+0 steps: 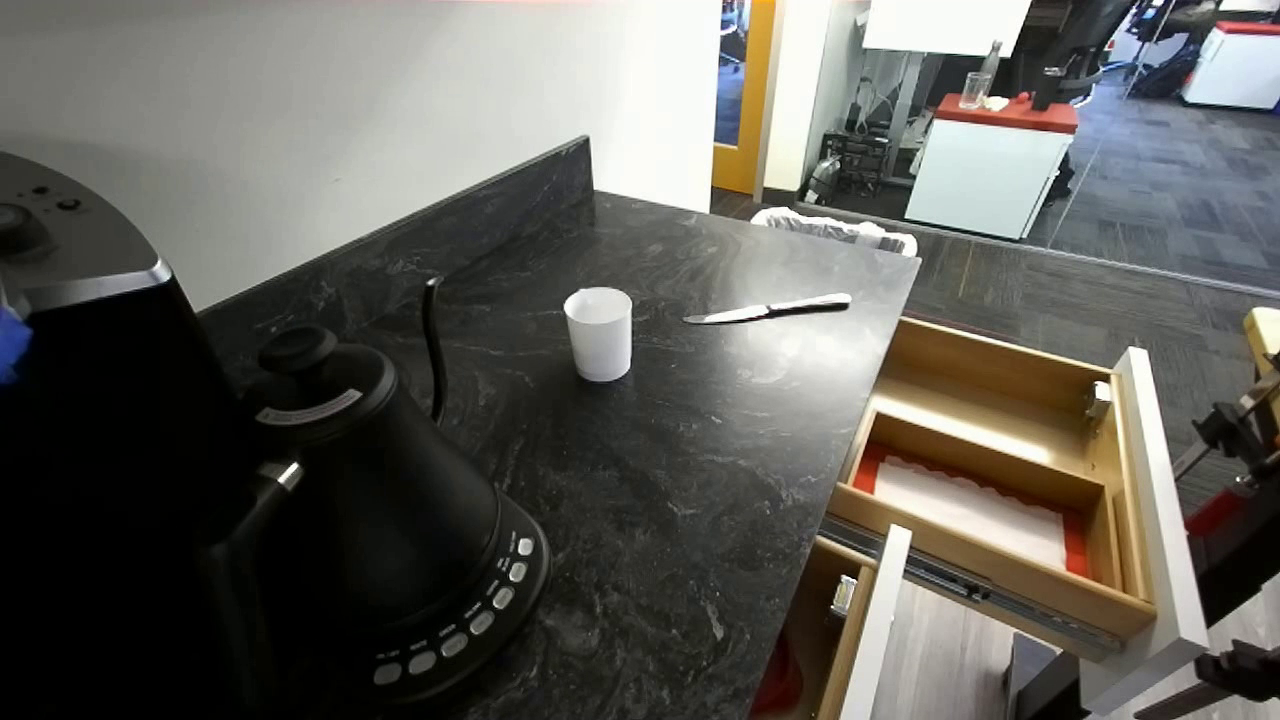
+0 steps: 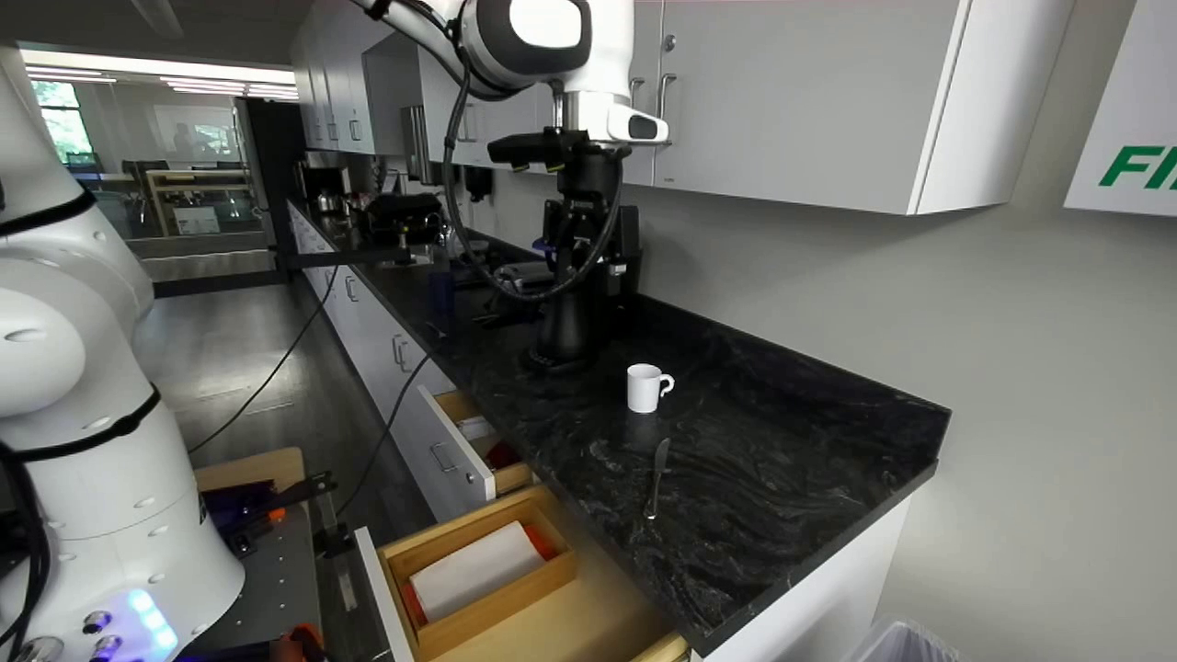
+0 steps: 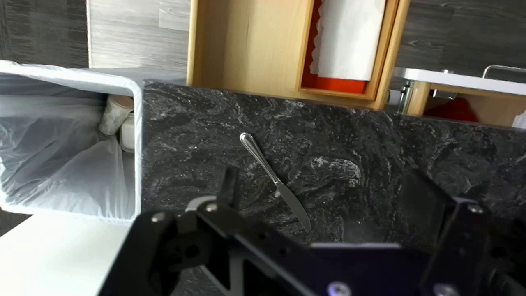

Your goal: Put the knife on the countertop inside the box in the drawer

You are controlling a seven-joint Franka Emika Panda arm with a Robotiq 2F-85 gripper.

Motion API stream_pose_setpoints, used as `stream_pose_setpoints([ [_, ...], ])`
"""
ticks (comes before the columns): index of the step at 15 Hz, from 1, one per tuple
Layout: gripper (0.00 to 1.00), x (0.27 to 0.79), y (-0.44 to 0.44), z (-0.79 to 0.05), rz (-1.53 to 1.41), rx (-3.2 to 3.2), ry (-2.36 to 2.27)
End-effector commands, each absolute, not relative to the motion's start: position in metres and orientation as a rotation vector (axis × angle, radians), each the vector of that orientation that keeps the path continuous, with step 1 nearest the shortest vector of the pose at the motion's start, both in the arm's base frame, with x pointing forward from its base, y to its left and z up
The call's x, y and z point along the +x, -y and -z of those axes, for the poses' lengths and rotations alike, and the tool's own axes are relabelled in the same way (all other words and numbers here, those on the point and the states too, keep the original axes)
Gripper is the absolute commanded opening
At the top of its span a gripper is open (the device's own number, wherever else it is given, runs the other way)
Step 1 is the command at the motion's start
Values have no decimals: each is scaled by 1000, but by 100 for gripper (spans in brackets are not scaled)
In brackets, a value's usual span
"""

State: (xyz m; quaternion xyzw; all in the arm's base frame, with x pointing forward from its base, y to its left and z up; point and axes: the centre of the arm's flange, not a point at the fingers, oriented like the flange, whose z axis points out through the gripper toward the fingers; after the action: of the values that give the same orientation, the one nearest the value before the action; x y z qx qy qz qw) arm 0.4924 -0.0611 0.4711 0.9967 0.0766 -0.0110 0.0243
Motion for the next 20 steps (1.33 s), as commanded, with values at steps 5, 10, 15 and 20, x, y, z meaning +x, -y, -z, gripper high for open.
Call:
stream_pose_setpoints([
  [5, 100, 514, 4, -425, -38, 3093, -286],
  [10, 100, 517, 3, -402, -22, 3088, -303],
  [15, 100, 519, 3, -396, -13, 3089, -304],
  [20, 100, 540, 30, -379, 11, 3099, -303],
])
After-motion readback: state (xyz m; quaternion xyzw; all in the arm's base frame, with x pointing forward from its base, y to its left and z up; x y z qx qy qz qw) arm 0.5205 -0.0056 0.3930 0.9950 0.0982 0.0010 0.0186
